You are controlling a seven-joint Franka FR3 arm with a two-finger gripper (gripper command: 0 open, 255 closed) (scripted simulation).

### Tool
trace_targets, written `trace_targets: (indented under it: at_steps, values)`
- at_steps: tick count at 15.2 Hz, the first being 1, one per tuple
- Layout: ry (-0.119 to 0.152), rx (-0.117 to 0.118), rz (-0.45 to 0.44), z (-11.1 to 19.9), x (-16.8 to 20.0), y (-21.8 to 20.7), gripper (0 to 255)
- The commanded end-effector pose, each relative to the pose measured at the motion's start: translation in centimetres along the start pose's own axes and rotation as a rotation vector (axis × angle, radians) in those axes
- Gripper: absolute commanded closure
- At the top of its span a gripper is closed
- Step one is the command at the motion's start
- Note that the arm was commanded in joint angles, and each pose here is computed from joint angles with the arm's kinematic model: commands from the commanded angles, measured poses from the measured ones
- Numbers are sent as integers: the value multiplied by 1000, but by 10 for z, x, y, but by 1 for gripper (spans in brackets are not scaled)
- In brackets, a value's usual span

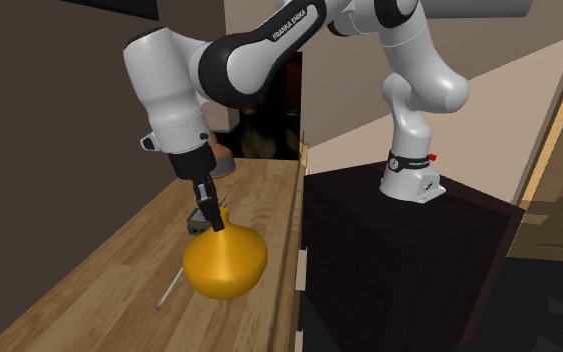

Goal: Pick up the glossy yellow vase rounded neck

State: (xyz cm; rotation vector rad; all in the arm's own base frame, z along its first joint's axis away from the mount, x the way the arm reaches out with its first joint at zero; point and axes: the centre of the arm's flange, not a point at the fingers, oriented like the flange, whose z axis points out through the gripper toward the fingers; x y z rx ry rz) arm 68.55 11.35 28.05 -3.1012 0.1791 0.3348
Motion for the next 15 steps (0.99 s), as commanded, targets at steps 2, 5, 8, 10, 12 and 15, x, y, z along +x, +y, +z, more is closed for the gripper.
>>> trace_targets:
  at_steps: [2,5,8,10,12,15]
  values:
    - [1,0,0,-15,-4,-1,255]
    - [1,0,0,-30,-7,-1,255]
    - [1,0,0,-46,-10,-1,255]
    - [1,0,0,-56,-13,-1,255]
    - [1,0,0,-67,-15,-1,255]
    - [1,0,0,-73,-16,-1,255]
